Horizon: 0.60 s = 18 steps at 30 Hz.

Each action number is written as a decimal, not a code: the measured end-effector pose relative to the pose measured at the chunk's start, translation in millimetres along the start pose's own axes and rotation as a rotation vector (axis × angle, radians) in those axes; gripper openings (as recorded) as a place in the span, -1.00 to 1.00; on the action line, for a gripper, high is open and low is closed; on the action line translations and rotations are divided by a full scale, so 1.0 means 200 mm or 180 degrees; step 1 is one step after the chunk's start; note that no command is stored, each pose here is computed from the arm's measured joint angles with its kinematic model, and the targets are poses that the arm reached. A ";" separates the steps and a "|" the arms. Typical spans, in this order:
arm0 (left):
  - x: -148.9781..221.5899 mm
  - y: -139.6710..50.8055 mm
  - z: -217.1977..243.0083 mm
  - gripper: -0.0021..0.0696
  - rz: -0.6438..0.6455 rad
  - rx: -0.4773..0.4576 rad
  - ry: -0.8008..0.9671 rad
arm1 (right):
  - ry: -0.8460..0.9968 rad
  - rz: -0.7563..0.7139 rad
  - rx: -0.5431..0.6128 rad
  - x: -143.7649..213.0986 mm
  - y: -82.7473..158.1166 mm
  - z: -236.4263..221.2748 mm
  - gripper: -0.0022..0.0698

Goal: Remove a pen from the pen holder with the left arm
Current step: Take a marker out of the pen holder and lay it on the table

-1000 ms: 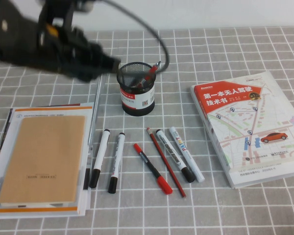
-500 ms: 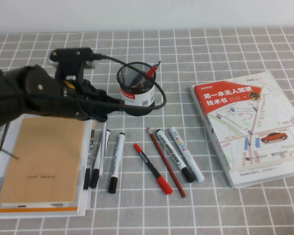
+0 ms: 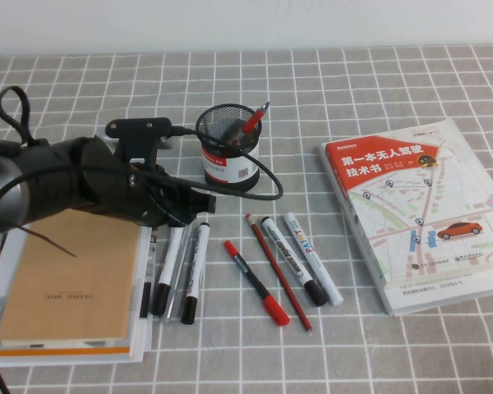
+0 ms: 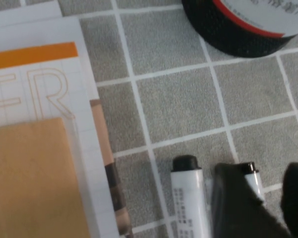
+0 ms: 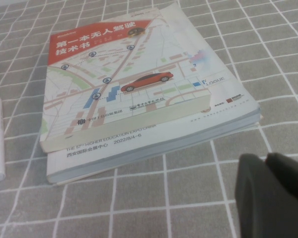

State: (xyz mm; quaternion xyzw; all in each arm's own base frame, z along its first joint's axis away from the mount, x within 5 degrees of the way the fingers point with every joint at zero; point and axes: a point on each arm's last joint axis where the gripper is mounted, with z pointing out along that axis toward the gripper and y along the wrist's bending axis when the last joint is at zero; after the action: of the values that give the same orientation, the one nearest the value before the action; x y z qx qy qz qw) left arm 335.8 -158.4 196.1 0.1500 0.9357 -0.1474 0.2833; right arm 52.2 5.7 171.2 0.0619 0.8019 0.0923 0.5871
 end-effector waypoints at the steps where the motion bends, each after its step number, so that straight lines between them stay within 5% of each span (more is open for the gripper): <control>1: 0.00 0.00 0.00 -0.39 -0.0004 -0.0002 -0.0011 | 0.0000 0.0000 0.0000 0.00 0.00 0.00 -0.97; 5: -0.01 0.00 0.01 -0.02 -0.0048 -0.0003 -0.0068 | 0.0000 0.0000 0.0000 0.00 0.00 0.00 -0.97; 11: -0.02 0.00 -0.01 0.09 0.0012 -0.0022 -0.0109 | 0.0000 0.0000 0.0000 0.00 0.00 0.00 -0.97; 14: -0.06 -0.04 -0.12 -0.04 0.0274 -0.0044 -0.0284 | 0.0000 0.0000 0.0000 0.00 0.00 0.00 -0.97; 18: -0.08 -0.13 -0.37 -0.62 0.0656 -0.0045 -0.0647 | 0.0000 0.0000 0.0000 0.00 0.00 0.00 -0.97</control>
State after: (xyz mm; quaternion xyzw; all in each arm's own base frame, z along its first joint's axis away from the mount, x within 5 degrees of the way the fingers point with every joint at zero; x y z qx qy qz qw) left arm 303.9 -159.3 268.8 0.2276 0.8828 -0.1253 0.3913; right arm 52.2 5.7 171.2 0.0619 0.8019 0.0923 0.5871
